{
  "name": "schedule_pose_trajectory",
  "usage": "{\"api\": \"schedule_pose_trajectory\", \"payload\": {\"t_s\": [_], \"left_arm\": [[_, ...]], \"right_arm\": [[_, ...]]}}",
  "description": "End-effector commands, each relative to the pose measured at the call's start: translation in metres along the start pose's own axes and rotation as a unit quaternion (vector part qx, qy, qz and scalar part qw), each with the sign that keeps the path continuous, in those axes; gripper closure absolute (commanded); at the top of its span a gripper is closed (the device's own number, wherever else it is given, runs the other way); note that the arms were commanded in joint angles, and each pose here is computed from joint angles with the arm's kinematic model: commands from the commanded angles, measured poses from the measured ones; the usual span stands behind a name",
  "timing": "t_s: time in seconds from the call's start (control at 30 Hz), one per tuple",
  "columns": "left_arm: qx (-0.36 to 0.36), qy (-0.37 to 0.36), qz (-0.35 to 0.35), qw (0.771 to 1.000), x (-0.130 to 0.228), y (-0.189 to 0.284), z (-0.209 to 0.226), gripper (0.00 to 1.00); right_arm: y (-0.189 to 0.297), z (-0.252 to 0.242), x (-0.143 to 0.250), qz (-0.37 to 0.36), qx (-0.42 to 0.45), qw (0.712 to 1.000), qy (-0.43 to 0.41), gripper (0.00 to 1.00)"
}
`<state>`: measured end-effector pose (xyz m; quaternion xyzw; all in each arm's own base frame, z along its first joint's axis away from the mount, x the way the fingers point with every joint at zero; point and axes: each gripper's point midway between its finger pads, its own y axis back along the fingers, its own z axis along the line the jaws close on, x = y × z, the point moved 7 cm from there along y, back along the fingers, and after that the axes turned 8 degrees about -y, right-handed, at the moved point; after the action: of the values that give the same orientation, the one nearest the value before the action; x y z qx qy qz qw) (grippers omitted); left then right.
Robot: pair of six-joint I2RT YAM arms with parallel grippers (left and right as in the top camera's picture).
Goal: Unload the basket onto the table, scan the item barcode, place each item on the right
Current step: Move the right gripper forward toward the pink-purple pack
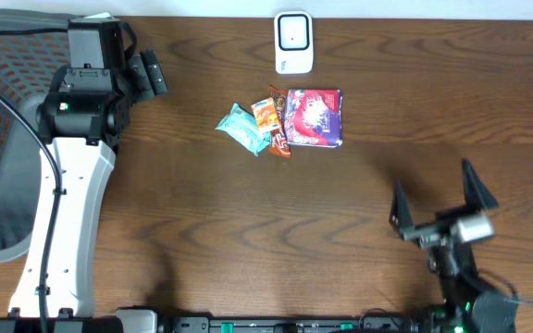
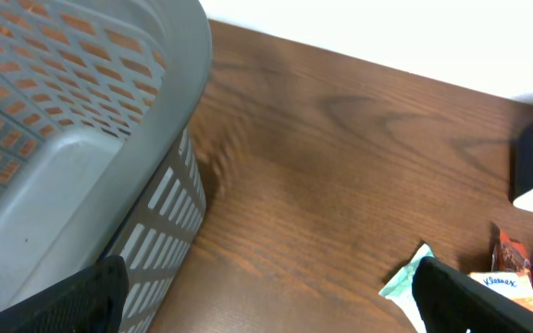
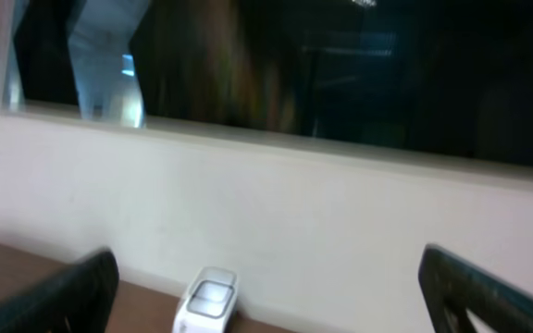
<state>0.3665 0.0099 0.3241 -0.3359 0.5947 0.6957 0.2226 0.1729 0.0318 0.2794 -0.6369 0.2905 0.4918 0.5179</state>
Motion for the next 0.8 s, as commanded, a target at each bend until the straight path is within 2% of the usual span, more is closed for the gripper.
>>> {"api": "schedule_pose_trajectory", "payload": {"t_s": [0.0,0.13,0.23,0.4,0.6,0.7,0.77], "left_arm": [[-0.009,0.009,0.004,1.000,0.001,-0.003,0.003,0.02],[-0.009,0.009,0.004,1.000,0.001,-0.003,0.003,0.02],[-0.009,0.009,0.004,1.000,0.001,-0.003,0.003,0.02],[-0.009,0.009,0.004,1.000,0.001,-0.003,0.003,0.02],[-0.009,0.009,0.004,1.000,0.001,-0.003,0.003,0.02],[-0.009,0.009,0.004,1.000,0.001,-0.003,0.003,0.02],[-0.009,0.009,0.004,1.000,0.001,-0.003,0.003,0.02]], "right_arm": [[-0.031,-0.006,-0.017,0.059,0.002,0.998,-0.003,0.01],[-0.072,-0.007,-0.012,0.155,-0.043,0.986,-0.040,0.01],[-0.096,0.010,-0.001,0.201,-0.175,0.960,-0.085,0.01],[-0.106,0.025,0.026,0.228,-0.301,0.914,-0.146,0.01],[-0.128,0.030,0.042,0.236,-0.307,0.888,-0.248,0.01],[-0.142,0.032,0.035,0.237,-0.305,0.885,-0.261,0.01],[-0.155,0.029,0.029,0.250,-0.274,0.889,-0.268,0.01]]}}
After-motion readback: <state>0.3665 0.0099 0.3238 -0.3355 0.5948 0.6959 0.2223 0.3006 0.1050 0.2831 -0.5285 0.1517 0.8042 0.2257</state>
